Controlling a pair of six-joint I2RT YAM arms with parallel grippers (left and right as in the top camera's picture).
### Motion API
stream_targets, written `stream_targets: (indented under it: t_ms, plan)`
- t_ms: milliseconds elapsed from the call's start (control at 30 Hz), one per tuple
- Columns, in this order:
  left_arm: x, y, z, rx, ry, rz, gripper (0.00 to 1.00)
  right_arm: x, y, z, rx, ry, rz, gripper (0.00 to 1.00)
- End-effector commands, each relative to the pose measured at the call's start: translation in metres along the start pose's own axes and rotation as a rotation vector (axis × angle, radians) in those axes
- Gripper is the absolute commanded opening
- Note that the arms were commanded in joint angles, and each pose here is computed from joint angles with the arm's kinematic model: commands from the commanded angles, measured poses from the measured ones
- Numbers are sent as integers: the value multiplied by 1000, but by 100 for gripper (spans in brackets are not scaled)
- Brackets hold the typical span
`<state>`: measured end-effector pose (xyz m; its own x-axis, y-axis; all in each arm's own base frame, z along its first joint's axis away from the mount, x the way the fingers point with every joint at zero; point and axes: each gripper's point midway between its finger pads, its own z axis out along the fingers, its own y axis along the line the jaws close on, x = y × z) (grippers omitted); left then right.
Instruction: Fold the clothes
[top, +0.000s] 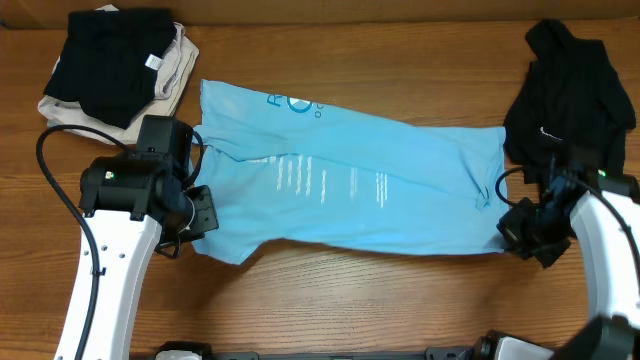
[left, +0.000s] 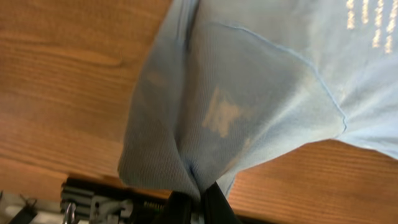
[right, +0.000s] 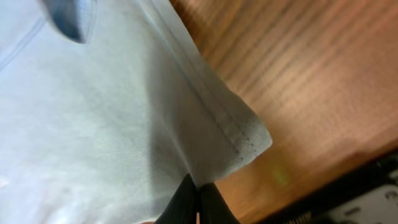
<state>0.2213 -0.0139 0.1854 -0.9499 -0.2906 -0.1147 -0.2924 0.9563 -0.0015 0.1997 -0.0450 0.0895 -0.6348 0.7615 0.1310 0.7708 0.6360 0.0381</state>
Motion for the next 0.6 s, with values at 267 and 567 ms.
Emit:
stream_targets:
  t_ms: [267, 567]
  plan:
    - [-26, 13, -8, -65, -131, -62, 4, -5, 9, -42, -133, -188, -29, 4]
    - [-103, -12, 9, -19, -326, -79, 4, -59, 47, -44, -238, -345, -105, 4]
